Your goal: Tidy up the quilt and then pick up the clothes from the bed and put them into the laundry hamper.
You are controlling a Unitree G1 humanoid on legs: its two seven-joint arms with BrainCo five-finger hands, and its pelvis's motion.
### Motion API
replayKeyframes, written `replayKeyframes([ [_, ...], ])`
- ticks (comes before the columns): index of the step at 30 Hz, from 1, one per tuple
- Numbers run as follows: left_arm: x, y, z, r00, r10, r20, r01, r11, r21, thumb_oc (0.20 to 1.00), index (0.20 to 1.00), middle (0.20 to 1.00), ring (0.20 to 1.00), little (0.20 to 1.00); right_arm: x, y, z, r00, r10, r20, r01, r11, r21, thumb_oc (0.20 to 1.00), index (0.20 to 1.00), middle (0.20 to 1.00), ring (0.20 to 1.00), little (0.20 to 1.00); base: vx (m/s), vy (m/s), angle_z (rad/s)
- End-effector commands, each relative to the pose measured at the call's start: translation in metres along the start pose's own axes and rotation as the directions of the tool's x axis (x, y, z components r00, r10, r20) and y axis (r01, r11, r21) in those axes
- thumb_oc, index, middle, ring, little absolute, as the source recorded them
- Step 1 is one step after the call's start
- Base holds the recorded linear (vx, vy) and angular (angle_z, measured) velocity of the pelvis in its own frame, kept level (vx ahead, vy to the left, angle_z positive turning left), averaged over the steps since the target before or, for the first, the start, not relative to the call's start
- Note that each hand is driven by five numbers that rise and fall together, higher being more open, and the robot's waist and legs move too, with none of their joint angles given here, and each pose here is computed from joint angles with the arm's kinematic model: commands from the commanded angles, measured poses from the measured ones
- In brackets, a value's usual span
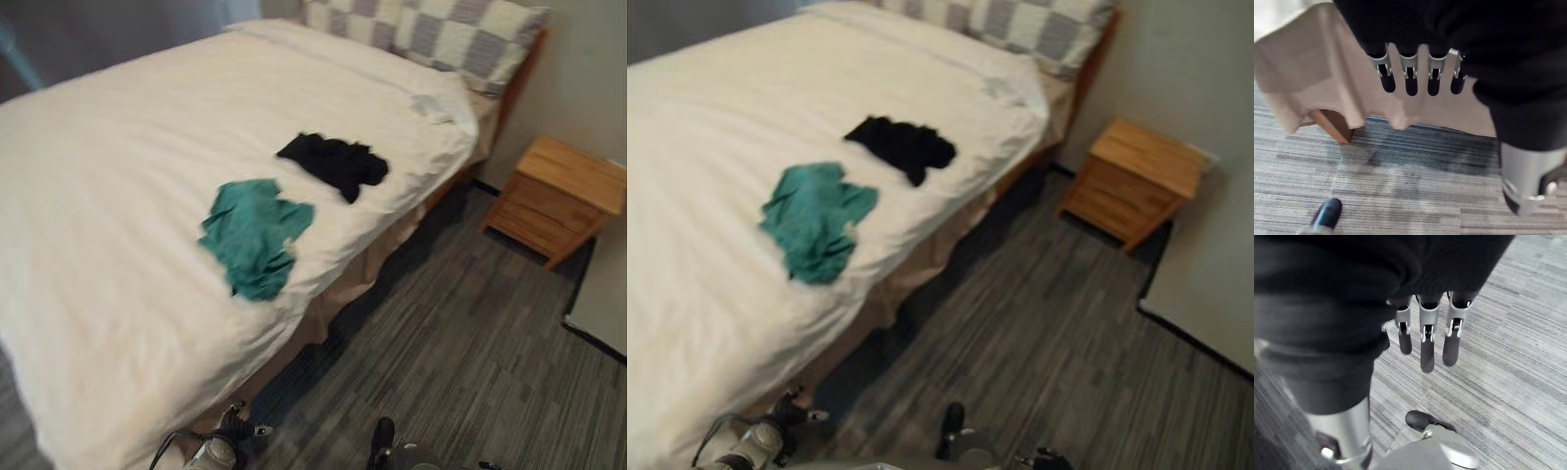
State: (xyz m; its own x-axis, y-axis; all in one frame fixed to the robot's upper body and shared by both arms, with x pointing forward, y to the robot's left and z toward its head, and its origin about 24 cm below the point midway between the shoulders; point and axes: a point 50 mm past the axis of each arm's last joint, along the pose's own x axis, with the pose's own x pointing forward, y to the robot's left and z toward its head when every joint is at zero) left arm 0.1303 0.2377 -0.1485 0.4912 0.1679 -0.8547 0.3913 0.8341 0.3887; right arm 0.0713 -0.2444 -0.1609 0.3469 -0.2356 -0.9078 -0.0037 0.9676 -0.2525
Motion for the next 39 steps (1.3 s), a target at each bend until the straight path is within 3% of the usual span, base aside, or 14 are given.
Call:
replayKeyframes([
  [1,0.004,0.020,0.024,0.993,0.092,0.076,-0.090,0.996,-0.030,1.000,1.000,1.000,1.000,1.000,0.006,-0.007,0.045,0.993,-0.006,0.115,0.020,0.993,-0.115,1.000,1.000,1.000,1.000,1.000,0.34,-0.008,-1.80],
  [4,0.004,0.021,0.026,0.990,0.120,0.078,-0.111,0.988,-0.108,1.000,1.000,1.000,1.000,1.000,0.007,-0.005,0.052,0.992,0.004,0.130,0.013,0.992,-0.126,1.000,1.000,1.000,1.000,1.000,0.33,0.034,-2.13],
  [12,0.004,0.010,0.026,0.992,0.098,0.083,-0.088,0.989,-0.122,1.000,1.000,1.000,1.000,1.000,0.007,-0.005,0.055,0.989,-0.003,0.148,0.021,0.992,-0.125,1.000,1.000,1.000,1.000,1.000,0.47,0.173,-1.12],
  [16,0.000,-0.006,0.001,0.999,0.053,0.006,-0.052,0.994,-0.092,1.000,1.000,1.000,1.000,1.000,0.006,0.003,0.035,0.997,0.022,0.074,-0.008,0.983,-0.183,1.000,1.000,1.000,1.000,1.000,0.64,0.232,0.08],
  [22,-0.004,-0.003,-0.021,0.997,0.031,-0.071,-0.033,0.999,-0.034,1.000,1.000,1.000,1.000,1.000,0.006,0.008,0.034,0.998,0.015,0.068,-0.008,0.994,-0.106,1.000,1.000,1.000,1.000,1.000,0.54,0.228,-0.05],
  [31,0.000,0.010,-0.004,0.999,0.037,-0.005,-0.036,0.988,0.151,1.000,1.000,1.000,1.000,1.000,0.006,0.003,0.036,0.997,-0.023,0.074,0.024,1.000,-0.018,1.000,1.000,1.000,1.000,1.000,0.62,0.004,0.80],
  [39,0.002,0.004,0.012,0.996,0.077,0.040,-0.077,0.997,-0.001,1.000,1.000,1.000,1.000,1.000,0.007,-0.013,0.040,0.995,-0.078,0.060,0.084,0.990,-0.111,1.000,1.000,1.000,1.000,1.000,0.61,-0.206,-0.17],
])
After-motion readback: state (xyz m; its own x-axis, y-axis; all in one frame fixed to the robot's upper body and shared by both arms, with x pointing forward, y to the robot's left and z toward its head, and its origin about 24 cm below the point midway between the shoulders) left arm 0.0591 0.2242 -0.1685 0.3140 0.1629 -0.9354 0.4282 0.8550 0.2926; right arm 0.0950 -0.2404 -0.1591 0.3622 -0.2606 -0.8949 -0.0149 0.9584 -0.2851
